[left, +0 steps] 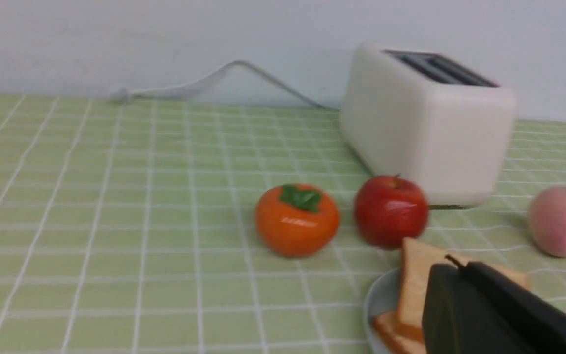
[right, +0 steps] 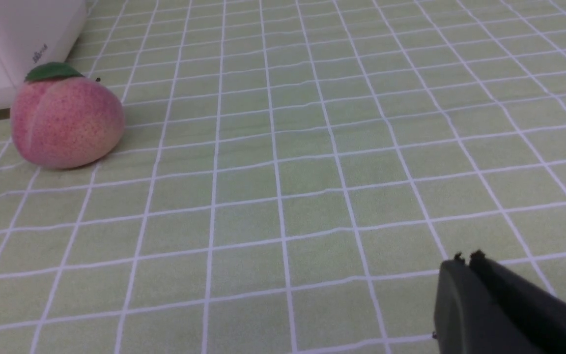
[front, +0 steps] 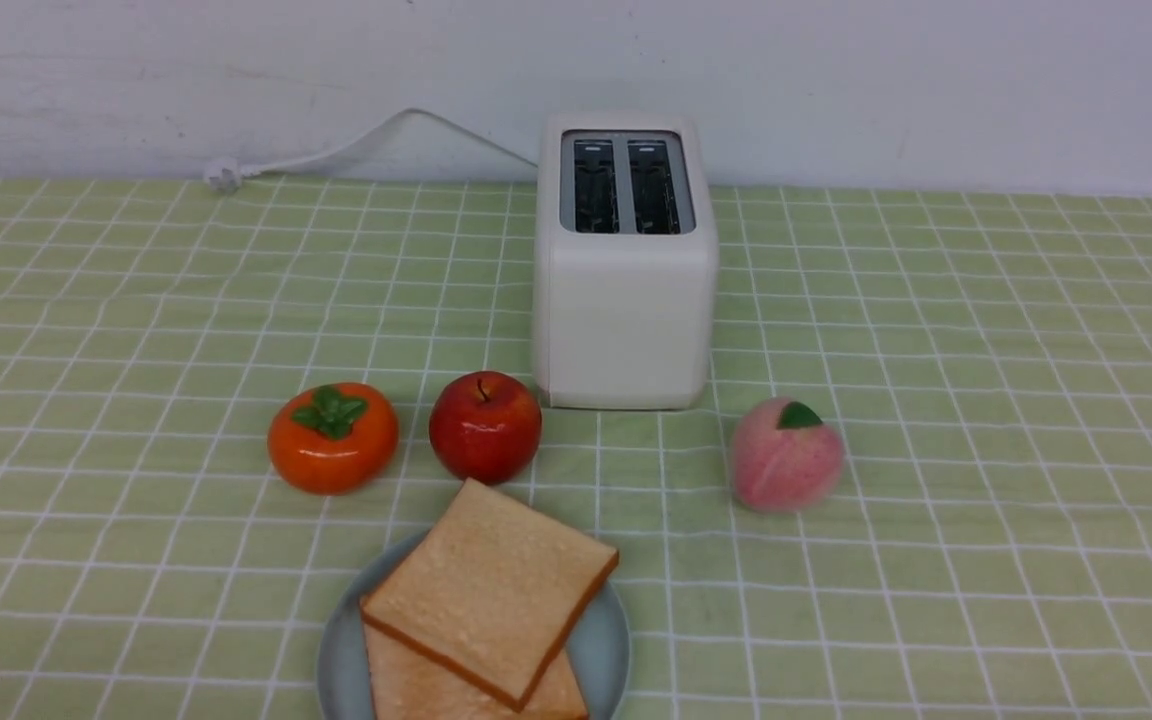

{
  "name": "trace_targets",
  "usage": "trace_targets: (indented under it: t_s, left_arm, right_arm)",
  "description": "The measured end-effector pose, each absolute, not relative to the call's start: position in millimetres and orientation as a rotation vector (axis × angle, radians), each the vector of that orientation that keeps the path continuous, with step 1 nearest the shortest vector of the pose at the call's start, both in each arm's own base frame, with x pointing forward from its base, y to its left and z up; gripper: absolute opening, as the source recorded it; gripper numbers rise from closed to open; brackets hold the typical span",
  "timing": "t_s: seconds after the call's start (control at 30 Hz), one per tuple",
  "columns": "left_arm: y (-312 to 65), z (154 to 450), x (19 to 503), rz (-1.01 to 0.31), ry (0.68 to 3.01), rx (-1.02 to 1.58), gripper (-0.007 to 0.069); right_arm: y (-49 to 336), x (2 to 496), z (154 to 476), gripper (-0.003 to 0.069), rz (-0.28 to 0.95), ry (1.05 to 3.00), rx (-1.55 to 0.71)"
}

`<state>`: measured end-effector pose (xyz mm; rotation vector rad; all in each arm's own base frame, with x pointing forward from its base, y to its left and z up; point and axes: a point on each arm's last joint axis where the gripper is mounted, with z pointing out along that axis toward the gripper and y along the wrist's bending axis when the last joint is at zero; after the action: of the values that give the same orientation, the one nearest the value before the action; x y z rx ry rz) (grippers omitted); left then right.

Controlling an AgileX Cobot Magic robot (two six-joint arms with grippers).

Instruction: Take toasted bread from bread machine on green coffee tablecloth place on plate.

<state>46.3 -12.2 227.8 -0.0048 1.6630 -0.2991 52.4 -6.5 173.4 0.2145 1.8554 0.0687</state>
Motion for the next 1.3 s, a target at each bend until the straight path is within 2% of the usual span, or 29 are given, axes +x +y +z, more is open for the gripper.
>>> trace_targets:
  t_s: [0.13,0.27,1.3]
  left_arm:
    - [-9,185,54,-0.323,1.770,-0.160,-0.0013]
    - [-10,169,51,-0.358,1.893,-0.220,-0.0013]
    - [-10,169,52,-0.382,1.889,-0.249,-0.0013]
  right_arm:
    - [-6,52,173,0.0012,0.069,1.855,0.215]
    - [-7,52,173,0.0016,0.067,1.857,0.214]
    - [-7,52,173,0.0038,0.067,1.857,0.214]
